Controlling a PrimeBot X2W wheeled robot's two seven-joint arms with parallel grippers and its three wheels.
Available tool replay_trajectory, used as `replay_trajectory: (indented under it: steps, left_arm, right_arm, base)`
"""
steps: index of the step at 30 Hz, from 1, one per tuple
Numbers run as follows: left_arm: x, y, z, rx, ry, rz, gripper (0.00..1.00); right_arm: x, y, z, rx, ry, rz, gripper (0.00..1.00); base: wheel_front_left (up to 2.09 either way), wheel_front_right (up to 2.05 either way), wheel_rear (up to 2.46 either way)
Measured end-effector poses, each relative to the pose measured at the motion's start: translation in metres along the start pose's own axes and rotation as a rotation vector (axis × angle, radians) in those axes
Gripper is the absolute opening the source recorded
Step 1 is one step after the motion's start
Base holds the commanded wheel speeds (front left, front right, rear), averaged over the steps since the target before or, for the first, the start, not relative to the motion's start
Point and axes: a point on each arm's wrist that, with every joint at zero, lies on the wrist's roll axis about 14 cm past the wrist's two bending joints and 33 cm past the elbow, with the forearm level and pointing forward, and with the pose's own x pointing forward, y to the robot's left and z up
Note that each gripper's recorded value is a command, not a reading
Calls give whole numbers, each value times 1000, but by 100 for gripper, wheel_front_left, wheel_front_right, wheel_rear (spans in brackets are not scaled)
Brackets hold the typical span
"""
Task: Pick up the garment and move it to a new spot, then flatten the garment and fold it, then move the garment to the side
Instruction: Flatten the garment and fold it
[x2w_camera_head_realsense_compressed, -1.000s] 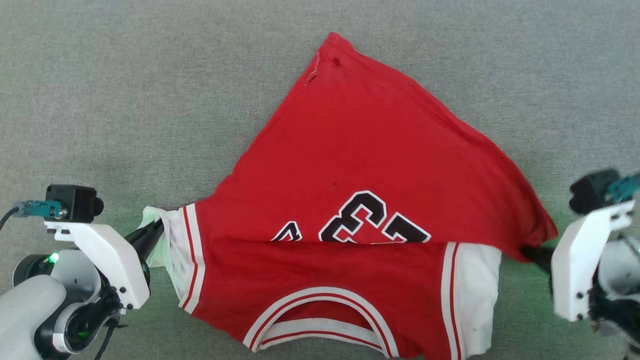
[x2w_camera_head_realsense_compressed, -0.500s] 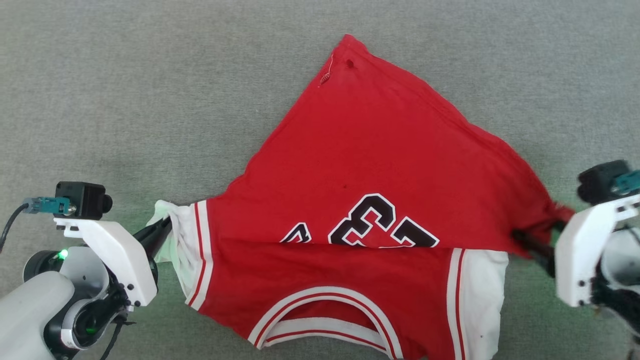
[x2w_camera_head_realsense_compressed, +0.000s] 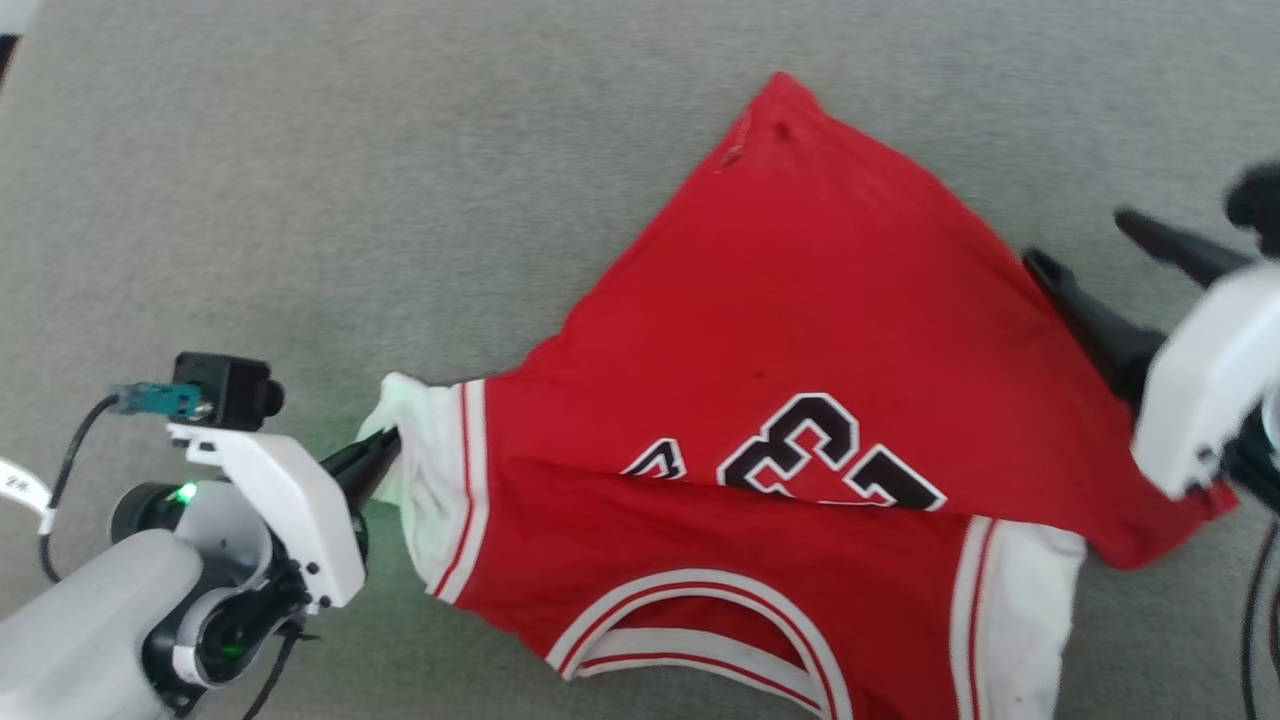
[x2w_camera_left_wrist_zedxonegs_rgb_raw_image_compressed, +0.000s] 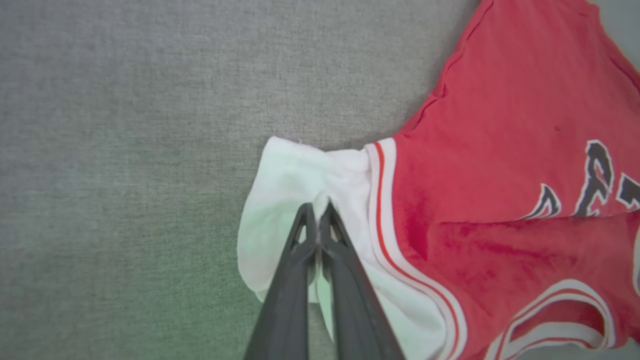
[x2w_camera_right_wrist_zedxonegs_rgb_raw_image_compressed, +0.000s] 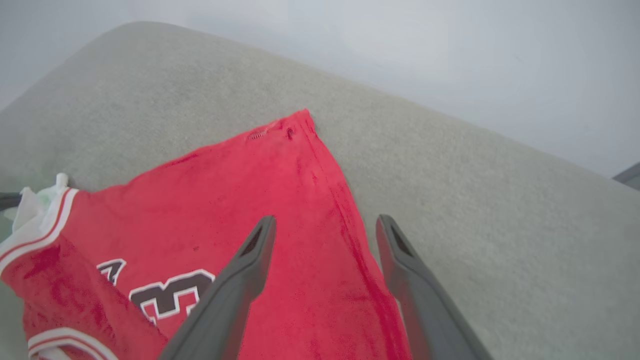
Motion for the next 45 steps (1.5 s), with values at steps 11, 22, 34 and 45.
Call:
replay_trajectory:
  steps: [11,22,34,45]
  left_arm:
    - [-9,-2,-3,-9,-19,-5,0]
    - [-18,11,-10,-46,-30,37,0]
    - [-19,32,-20,-77,-6,85,0]
    - [-24,51,59,61,-69,112,0]
  right_arm:
    - [111,17,22,-61,40,110,100]
    - [197,34,-26,-144,319,139,100]
    - [206,35,-57,-213,555,143,0]
    - [180,6,-2,-219,333,99,0]
  base:
    - [0,0,0]
    - [0,0,0]
    - [0,0,0]
    - [0,0,0]
